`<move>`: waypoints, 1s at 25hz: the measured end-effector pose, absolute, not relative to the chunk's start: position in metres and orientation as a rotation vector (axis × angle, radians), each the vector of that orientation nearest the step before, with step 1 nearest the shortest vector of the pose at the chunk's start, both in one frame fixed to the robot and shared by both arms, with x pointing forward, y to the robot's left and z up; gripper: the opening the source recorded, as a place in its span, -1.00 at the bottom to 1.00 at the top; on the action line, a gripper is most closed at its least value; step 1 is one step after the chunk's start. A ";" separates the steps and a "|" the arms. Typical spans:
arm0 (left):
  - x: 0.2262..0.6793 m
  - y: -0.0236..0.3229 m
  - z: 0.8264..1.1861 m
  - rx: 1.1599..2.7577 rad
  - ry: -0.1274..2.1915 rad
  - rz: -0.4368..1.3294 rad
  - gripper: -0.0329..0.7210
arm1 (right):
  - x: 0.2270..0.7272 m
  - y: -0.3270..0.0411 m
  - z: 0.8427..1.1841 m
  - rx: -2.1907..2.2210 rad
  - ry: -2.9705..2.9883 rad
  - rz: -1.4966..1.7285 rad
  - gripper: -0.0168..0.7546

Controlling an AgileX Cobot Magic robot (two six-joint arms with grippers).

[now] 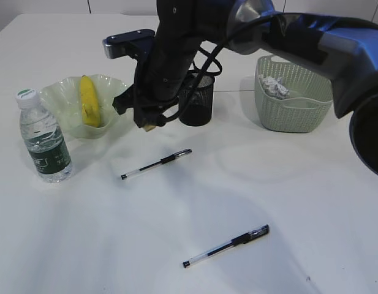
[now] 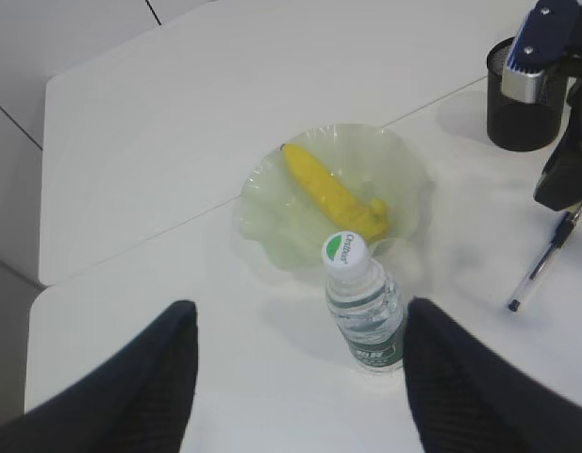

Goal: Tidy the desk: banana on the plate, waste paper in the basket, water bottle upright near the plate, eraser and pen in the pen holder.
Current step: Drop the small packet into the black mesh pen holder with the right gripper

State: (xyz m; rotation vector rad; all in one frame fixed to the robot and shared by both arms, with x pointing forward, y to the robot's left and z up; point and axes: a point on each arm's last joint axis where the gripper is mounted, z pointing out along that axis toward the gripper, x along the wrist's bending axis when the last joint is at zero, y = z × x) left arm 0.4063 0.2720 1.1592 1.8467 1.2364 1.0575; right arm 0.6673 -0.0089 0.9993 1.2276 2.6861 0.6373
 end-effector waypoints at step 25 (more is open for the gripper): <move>0.406 0.273 1.159 1.854 1.232 1.073 0.36 | 0.700 -0.040 1.061 1.273 2.353 0.786 -0.46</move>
